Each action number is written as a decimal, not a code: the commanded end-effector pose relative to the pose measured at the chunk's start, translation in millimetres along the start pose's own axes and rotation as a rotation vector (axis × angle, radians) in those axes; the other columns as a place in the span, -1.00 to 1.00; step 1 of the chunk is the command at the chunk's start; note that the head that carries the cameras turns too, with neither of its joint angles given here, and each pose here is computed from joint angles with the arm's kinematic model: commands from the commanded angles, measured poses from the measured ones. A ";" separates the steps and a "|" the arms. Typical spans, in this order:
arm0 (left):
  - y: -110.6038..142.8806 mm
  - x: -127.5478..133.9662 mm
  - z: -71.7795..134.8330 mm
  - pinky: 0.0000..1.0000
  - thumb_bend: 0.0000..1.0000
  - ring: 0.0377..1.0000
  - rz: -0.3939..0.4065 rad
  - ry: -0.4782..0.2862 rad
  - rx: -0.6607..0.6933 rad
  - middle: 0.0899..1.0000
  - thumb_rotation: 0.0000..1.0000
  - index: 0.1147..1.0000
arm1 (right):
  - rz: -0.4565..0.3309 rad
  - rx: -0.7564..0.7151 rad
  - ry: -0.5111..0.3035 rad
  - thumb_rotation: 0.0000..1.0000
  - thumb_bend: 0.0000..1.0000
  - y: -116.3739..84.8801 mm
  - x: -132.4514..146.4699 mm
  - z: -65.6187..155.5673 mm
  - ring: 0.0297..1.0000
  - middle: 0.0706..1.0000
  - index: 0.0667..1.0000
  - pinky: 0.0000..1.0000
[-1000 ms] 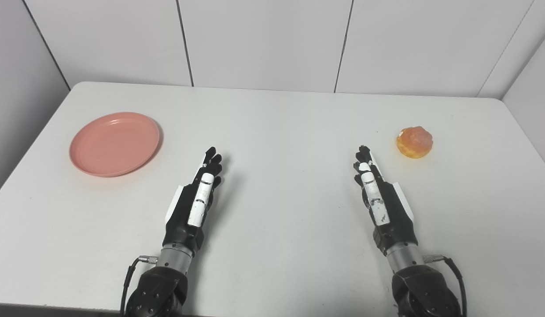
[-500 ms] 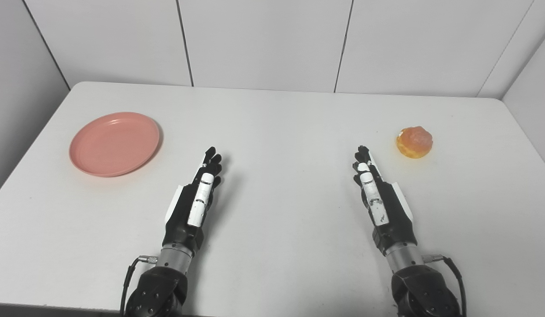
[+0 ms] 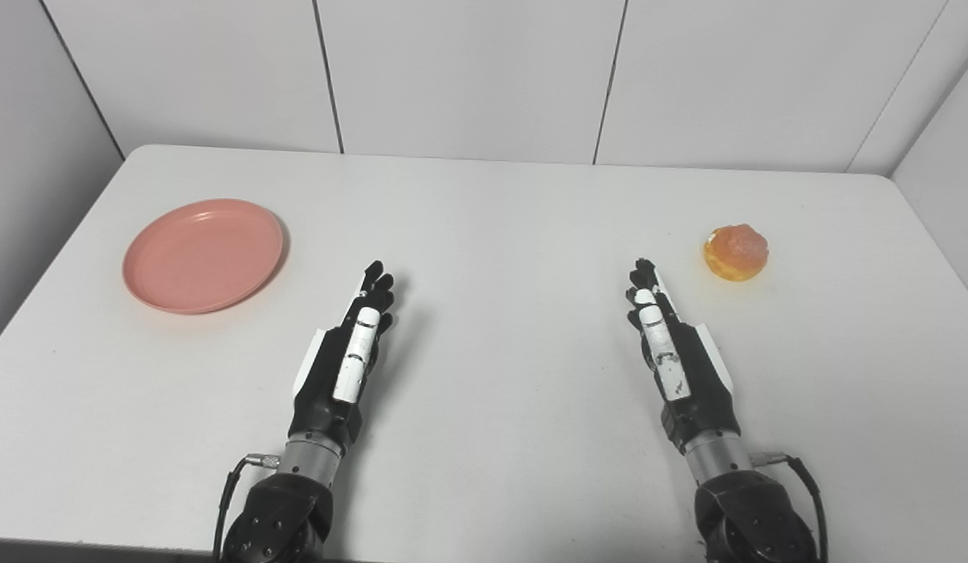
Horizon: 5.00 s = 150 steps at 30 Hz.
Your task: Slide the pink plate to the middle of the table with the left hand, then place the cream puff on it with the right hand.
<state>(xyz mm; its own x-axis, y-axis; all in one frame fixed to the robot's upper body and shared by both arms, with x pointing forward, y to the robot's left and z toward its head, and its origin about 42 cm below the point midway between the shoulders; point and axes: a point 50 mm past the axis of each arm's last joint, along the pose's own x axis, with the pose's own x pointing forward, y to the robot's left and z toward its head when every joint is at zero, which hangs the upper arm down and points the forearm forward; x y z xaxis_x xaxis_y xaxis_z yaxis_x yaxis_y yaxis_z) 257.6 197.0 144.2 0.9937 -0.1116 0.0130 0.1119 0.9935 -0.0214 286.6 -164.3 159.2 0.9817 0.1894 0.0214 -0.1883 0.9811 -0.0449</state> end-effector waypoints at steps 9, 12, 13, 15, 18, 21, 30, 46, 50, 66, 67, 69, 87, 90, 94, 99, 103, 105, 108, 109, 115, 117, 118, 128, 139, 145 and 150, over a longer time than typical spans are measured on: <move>-10.6 -4.6 -4.8 1.00 -0.07 1.00 -0.003 -0.028 0.029 1.00 1.00 0.99 | 0.005 0.038 -0.099 1.00 -0.61 -9.3 2.0 7.7 1.00 1.00 1.00 1.00; -17.9 -2.9 -9.7 1.00 -0.06 1.00 0.000 -0.024 0.021 1.00 1.00 0.98 | 0.002 0.048 -0.103 1.00 -0.61 -14.8 1.4 2.8 1.00 1.00 1.00 1.00; -19.8 -2.2 -11.5 1.00 -0.05 0.99 0.000 -0.024 0.018 1.00 1.00 0.98 | 0.002 0.046 -0.103 1.00 -0.61 -16.5 1.3 1.0 1.00 1.00 1.00 1.00; -24.4 -1.2 -14.1 1.00 -0.04 0.99 -0.001 -0.025 0.011 1.00 1.00 0.98 | 0.003 0.051 -0.106 1.00 -0.62 -19.1 0.6 -2.1 1.00 1.00 1.00 1.00; -33.2 0.8 -17.7 0.99 -0.07 0.97 0.008 -0.024 0.008 0.98 1.00 0.97 | 0.017 0.062 -0.103 1.00 -0.62 -25.2 0.4 -6.6 1.00 1.00 1.00 1.00; -42.0 3.7 -19.5 0.95 -0.09 0.95 0.010 -0.016 0.015 0.97 1.00 0.95 | 0.031 0.065 -0.102 1.00 -0.63 -32.2 1.0 -9.7 1.00 1.00 1.00 1.00; -62.9 6.9 -21.3 0.92 -0.10 0.95 0.042 0.012 0.010 0.96 1.00 0.93 | 0.041 0.111 -0.131 1.00 -0.77 -41.5 2.9 -17.7 1.00 1.00 1.00 1.00; -64.1 6.1 -21.9 0.93 -0.03 0.95 0.035 0.016 0.017 0.95 1.00 0.92 | 0.040 0.097 -0.139 1.00 -0.88 -39.8 -1.6 -10.2 1.00 1.00 1.00 1.00; -63.0 5.3 -20.4 0.93 -0.05 0.94 0.034 0.013 0.022 0.95 1.00 0.92 | 0.038 0.092 -0.137 1.00 -0.89 -38.3 -2.2 -8.5 1.00 1.00 1.00 1.00; -50.9 2.4 -0.8 0.91 -0.12 0.92 0.011 -0.030 0.050 0.94 1.00 0.91 | 0.035 0.107 -0.124 1.00 -0.87 -28.7 -4.5 -2.3 1.00 1.00 1.00 1.00; -49.1 2.6 2.0 0.92 -0.12 0.92 0.006 -0.036 0.055 0.94 1.00 0.91 | 0.037 0.104 -0.123 1.00 -0.87 -28.3 -4.4 -2.4 1.00 1.00 1.00 1.00; -45.7 3.2 6.4 0.95 -0.11 0.94 -0.004 -0.042 0.061 0.94 1.00 0.91 | 0.039 0.103 -0.121 1.00 -0.86 -27.3 -4.1 -2.4 1.00 1.00 1.00 1.00; -17.3 7.3 50.6 0.93 -0.02 0.91 -0.014 -0.173 0.106 0.93 1.00 0.91 | 0.034 0.104 -0.121 1.00 -0.87 -22.9 -4.4 -1.5 1.00 1.00 1.00 1.00; -13.1 9.4 59.2 0.89 -0.05 0.89 0.001 -0.209 0.100 0.92 1.00 0.90 | 0.031 0.106 -0.119 1.00 -0.87 -22.3 -4.1 -1.1 1.00 1.00 1.00 1.00; -6.2 10.9 71.3 0.93 -0.06 0.89 0.017 -0.233 0.094 0.93 1.00 0.90 | 0.037 0.121 -0.114 1.00 -0.86 -21.9 -3.5 -1.9 1.00 1.00 1.00 1.00; 8.1 16.0 93.6 0.94 -0.11 0.92 0.037 -0.287 0.120 0.95 1.00 0.94 | 0.036 0.117 -0.115 1.00 -0.87 -21.2 -3.4 -2.0 1.00 1.00 1.00 1.00; 21.6 23.9 105.6 0.90 -0.09 0.89 0.067 -0.315 0.125 0.92 1.00 0.92 | 0.030 0.110 -0.115 1.00 -0.87 -19.9 -3.9 -2.1 1.00 1.00 1.00 1.00; 27.9 28.3 110.9 0.91 -0.07 0.88 0.083 -0.322 0.124 0.91 1.00 0.89 | 0.039 0.112 -0.117 1.00 -0.86 -20.0 -3.8 -2.2 1.00 1.00 1.00 1.00; 37.1 33.3 116.3 0.88 -0.01 0.86 0.109 -0.326 0.135 0.88 1.00 0.86 | 0.041 0.104 -0.118 1.00 -0.87 -20.4 -3.7 -2.0 1.00 1.00 1.00 1.00; 40.5 35.0 117.2 0.89 0.00 0.86 0.115 -0.329 0.134 0.88 1.00 0.87 | 0.041 0.103 -0.117 1.00 -0.87 -20.4 -3.7 -1.8 1.00 1.00 1.00 1.00; 67.0 47.2 121.8 0.87 -0.01 0.85 0.153 -0.358 0.123 0.87 1.00 0.85 | 0.035 0.092 -0.117 1.00 -0.88 -20.3 -3.5 -2.5 1.00 1.00 1.00 1.00; 72.2 49.9 123.2 0.89 -0.01 0.86 0.163 -0.364 0.123 0.88 1.00 0.86 | 0.034 0.093 -0.114 1.00 -0.88 -20.6 -3.7 -2.8 1.00 1.00 1.00 1.00; 75.7 51.6 124.5 0.87 -0.04 0.85 0.174 -0.369 0.125 0.86 1.00 0.83 | 0.038 0.094 -0.116 1.00 -0.87 -21.0 -3.8 -3.0 1.00 1.00 1.00 1.00; 106.1 66.3 136.4 0.88 -0.15 0.85 0.267 -0.382 0.127 0.87 1.00 0.83 | 0.041 0.093 -0.128 1.00 -0.87 -22.2 -3.7 -4.3 1.00 1.00 1.00 1.00; 144.7 74.0 148.7 0.81 -0.11 0.82 0.367 -0.389 0.127 0.84 1.00 0.80 | 0.042 0.088 -0.138 1.00 -0.90 -22.0 -3.6 -4.3 1.00 1.00 1.00 1.00; 161.8 78.1 153.9 0.78 -0.15 0.80 0.428 -0.375 0.117 0.82 1.00 0.79 | 0.042 0.092 -0.143 1.00 -0.89 -22.0 -3.1 -3.5 1.00 1.00 1.00 1.00; 178.0 79.5 153.7 0.83 -0.12 0.83 0.434 -0.377 0.107 0.83 1.00 0.79 | 0.037 0.092 -0.133 1.00 -0.89 -21.5 -3.8 -2.4 1.00 1.00 1.00 1.00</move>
<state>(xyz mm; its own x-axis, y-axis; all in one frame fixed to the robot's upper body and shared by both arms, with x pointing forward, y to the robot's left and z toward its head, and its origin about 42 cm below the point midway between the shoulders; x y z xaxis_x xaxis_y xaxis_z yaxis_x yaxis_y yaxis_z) 350.5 362.6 266.8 0.9103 0.3139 0.2700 -0.3256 0.9455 -0.0014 283.5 -188.6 141.0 0.9738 0.2171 0.0669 -0.2207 0.9740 0.0510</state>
